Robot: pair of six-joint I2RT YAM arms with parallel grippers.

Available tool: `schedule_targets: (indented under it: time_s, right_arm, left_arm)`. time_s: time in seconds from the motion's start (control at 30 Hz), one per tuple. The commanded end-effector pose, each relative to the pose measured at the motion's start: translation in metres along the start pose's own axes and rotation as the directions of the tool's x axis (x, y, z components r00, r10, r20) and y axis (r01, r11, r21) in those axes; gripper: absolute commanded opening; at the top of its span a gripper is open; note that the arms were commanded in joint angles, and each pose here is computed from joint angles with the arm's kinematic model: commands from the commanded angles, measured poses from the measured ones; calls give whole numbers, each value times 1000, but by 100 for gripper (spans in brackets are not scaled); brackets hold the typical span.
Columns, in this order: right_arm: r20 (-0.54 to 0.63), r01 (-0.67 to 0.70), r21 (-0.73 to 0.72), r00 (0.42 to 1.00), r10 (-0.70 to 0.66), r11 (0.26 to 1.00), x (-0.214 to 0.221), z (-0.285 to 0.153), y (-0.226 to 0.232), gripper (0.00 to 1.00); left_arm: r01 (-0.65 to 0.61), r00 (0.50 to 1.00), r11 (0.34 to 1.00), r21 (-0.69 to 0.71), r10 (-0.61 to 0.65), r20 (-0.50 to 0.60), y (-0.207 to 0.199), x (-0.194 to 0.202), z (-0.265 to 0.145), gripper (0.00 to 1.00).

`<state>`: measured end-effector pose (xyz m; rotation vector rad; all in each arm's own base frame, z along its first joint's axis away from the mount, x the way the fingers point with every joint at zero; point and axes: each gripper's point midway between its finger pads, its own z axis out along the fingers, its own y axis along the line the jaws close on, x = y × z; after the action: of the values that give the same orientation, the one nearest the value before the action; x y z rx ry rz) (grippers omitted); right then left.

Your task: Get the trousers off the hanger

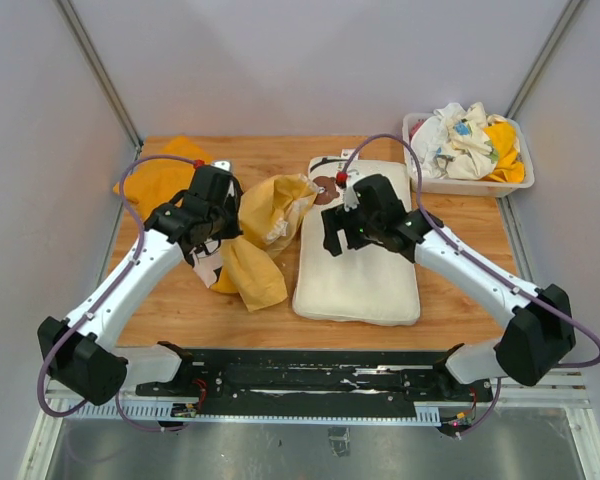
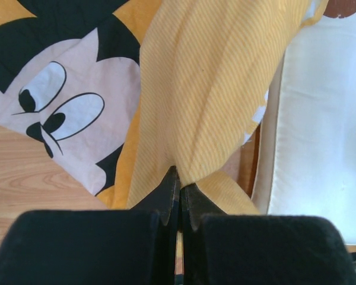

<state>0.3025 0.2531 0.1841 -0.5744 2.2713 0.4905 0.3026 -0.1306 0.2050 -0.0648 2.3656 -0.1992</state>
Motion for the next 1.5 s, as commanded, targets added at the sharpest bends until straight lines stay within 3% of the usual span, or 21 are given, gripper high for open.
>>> schedule_targets:
  time_s: [0.0, 0.17, 0.4, 0.73, 0.87, 1.13, 1.2, 1.33, 1.47]
  right_arm:
    - [-109, -51, -2, 993, 51, 999, 47, -10, -3, 85]
    - [-198, -8, -22, 980, 3, 1000, 78, -13, 10, 86]
    - [-334, 186, -20, 925, -182, 982, 128, -7, 28, 93]
    - [-401, 333, 41, 869, -289, 942, 160, 7, 8, 99]
    - [-430, 331, 27, 855, -288, 943, 173, 22, 9, 97]
    - [-508, 259, -12, 830, -229, 966, 188, 60, 26, 61]
    - [-517, 250, -14, 827, -221, 968, 188, 65, 29, 45]
    - [-509, 217, -47, 835, -210, 975, 182, 65, 40, 3]
    - [-491, 191, -113, 842, -222, 975, 168, 50, 62, 1]
  left_arm:
    - [-23, 999, 999, 33, 22, 44, 2, -18, -23, 1]
    - [-32, 999, 998, 47, 31, 32, 4, -12, -25, 2]
    - [-10, 1000, 997, 81, 8, 26, 11, -8, -30, 3]
    - [0, 1000, 997, 81, -2, 21, 20, -9, -34, 4]
    - [3, 1000, 997, 73, -4, 23, 24, -10, -34, 4]
    - [59, 998, 997, 53, -61, 35, 42, -18, -36, 4]
    - [72, 997, 996, 51, -74, 35, 45, -19, -36, 4]
    - [87, 995, 996, 32, -88, 44, 50, -22, -36, 4]
    - [108, 992, 994, 2, -108, 59, 59, -27, -37, 3]
